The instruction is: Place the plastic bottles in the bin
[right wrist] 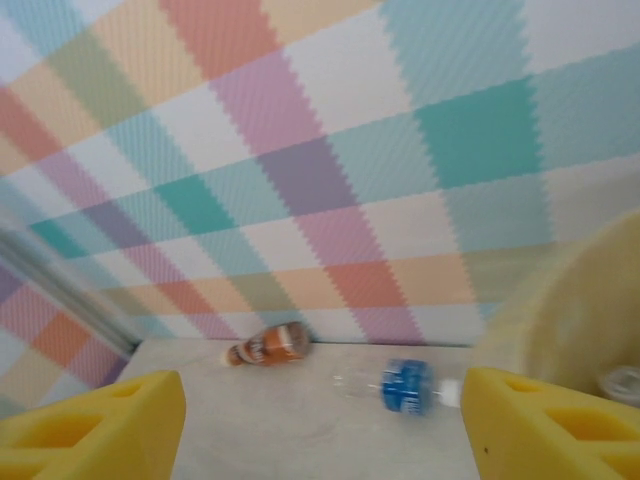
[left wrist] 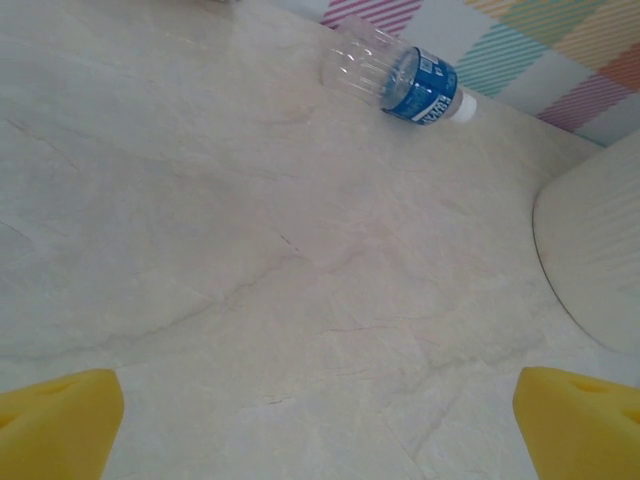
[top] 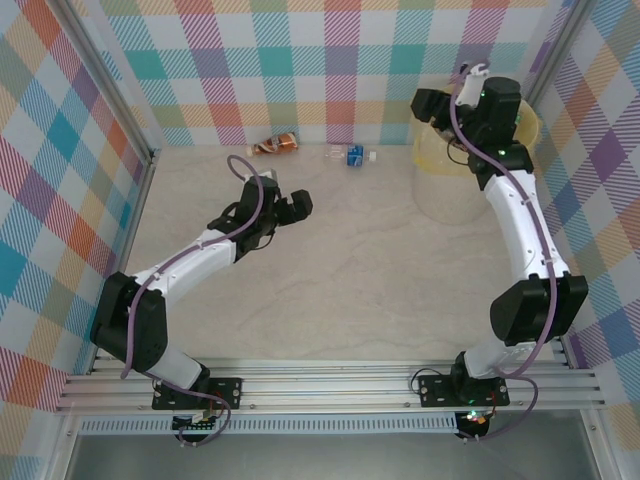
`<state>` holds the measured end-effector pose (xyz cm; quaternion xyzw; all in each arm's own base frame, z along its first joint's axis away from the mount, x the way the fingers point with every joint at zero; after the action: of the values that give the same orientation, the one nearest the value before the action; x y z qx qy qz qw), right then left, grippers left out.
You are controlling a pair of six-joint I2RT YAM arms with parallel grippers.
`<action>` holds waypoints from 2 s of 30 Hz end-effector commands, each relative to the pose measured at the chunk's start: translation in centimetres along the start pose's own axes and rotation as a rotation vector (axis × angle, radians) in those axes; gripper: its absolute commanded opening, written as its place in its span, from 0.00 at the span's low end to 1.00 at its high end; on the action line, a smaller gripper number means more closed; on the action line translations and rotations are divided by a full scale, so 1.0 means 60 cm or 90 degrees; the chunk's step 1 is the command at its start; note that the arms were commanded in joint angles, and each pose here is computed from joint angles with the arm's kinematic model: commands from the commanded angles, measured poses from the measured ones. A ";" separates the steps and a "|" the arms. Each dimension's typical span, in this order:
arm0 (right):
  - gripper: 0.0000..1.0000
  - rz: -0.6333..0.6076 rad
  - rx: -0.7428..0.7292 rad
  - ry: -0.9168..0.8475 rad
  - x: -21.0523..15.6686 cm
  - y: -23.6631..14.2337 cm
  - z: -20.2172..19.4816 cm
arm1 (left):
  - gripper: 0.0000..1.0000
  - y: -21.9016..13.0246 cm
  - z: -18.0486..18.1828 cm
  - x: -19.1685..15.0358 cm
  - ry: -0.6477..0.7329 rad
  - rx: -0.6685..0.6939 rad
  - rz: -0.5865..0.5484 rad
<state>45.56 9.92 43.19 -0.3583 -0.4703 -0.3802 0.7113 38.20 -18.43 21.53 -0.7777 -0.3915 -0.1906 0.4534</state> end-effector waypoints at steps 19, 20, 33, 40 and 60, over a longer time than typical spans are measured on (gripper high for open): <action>0.93 0.127 0.176 -0.028 -0.220 0.246 0.145 | 1.00 -0.005 0.042 0.001 -0.077 0.034 -0.009; 0.94 0.134 0.150 -0.023 -0.232 0.260 0.132 | 1.00 -0.003 0.043 0.000 -0.077 0.036 -0.008; 1.00 0.235 -0.019 -0.055 -0.342 0.403 0.031 | 1.00 0.033 0.074 -0.001 -0.111 0.065 -0.002; 1.00 0.190 -0.022 -0.024 -0.349 0.452 -0.012 | 1.00 0.055 0.084 0.009 -0.110 0.064 -0.010; 0.94 0.284 0.042 0.078 -0.421 0.448 -0.021 | 1.00 0.173 0.104 0.025 -0.151 0.081 0.006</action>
<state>64.31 25.12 13.55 -0.4338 -0.3760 -0.2352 0.7843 45.51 -15.77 12.69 -0.7674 -0.4292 -0.0757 0.4703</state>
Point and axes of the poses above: each hand's point on the last joint's axis, 136 mm out from that joint toward the fingers, its own y axis out along the fingers, its own z axis along the line the jaws close on, x = y × z, the point moved 4 cm from there along -y, back along the fingers, and after that the axes turned 6 degrees about -y, right-handed, at the moved point
